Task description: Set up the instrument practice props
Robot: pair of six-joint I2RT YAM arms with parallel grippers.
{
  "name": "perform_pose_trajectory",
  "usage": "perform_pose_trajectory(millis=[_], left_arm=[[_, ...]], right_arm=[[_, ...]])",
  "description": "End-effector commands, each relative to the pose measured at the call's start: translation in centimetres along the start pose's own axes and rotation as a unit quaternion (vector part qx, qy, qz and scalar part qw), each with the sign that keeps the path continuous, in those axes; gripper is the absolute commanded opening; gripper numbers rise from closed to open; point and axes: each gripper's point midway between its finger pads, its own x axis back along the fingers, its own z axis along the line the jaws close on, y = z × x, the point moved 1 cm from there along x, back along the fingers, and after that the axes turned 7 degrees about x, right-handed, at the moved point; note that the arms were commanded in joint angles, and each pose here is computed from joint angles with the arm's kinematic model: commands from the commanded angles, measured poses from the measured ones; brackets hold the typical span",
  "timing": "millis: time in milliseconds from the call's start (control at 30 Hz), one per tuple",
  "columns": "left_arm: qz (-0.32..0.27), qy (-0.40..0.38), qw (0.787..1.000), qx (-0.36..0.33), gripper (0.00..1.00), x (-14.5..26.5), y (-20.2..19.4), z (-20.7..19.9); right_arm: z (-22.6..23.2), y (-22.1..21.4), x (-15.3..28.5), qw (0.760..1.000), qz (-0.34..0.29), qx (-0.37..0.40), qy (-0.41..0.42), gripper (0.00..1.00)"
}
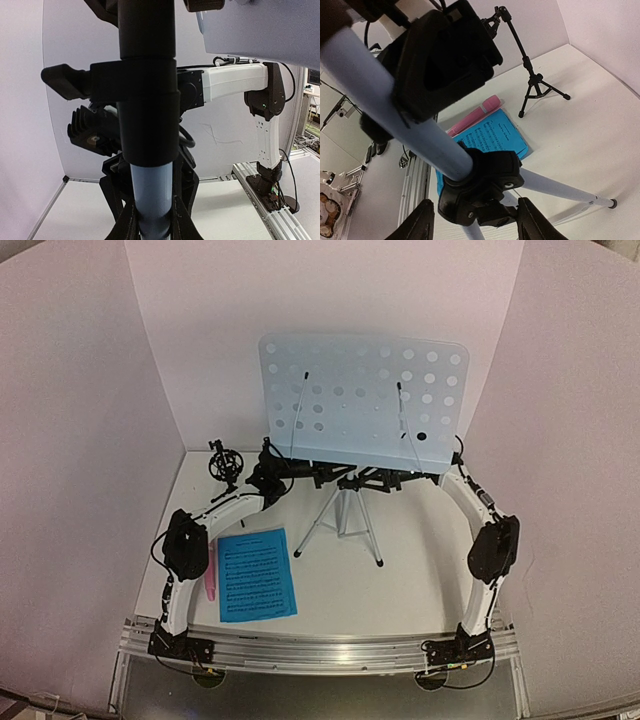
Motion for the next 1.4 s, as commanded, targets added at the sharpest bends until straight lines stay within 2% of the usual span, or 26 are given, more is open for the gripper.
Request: perform_pose_trajectory(millis=[0, 167, 333, 533, 767, 900, 1100, 1367], left_arm=[[0.045, -0.003, 0.999, 0.013, 0.00, 0.1, -2.4, 0.2], [0.045, -0.004, 0.999, 0.013, 0.00, 0.1, -2.4, 0.1], [0.044, -0.004, 0.999, 0.012, 0.00, 0.1, -2.4, 0.2], [0.041, -0.004, 0.999, 0.012, 0.00, 0.1, -2.3, 0.2], [0.039, -0.003, 0.999, 0.008, 0.00, 0.1, -2.2, 0.2], [0.038, 0.000, 0.999, 0.003, 0.00, 0.1, -2.2, 0.3], [0.033, 0.007, 0.999, -0.006, 0.00, 0.1, -2.2, 0.6], [0.031, 0.012, 0.999, -0.016, 0.00, 0.1, -2.5, 0.8]], right_arm=[[0.1, 0.0, -1.0, 0.999, -0.007, 0.002, 0.032, 0.49], [0.3, 0.2, -1.0, 0.999, -0.015, -0.008, 0.048, 0.30], [0.3, -0.3, -1.4, 0.998, -0.011, -0.036, 0.053, 0.22], [0.2, -1.4, -1.7, 0.999, 0.006, -0.033, 0.030, 0.23], [0.4, -1.5, -2.6, 0.998, 0.016, -0.058, 0.027, 0.04], [1.4, -1.6, -2.9, 0.994, 0.017, -0.098, 0.043, 0.00], [2.5, -2.8, -3.4, 0.983, 0.034, -0.178, 0.035, 0.00], [4.2, -2.4, -5.0, 0.932, 0.056, -0.357, 0.029, 0.00]])
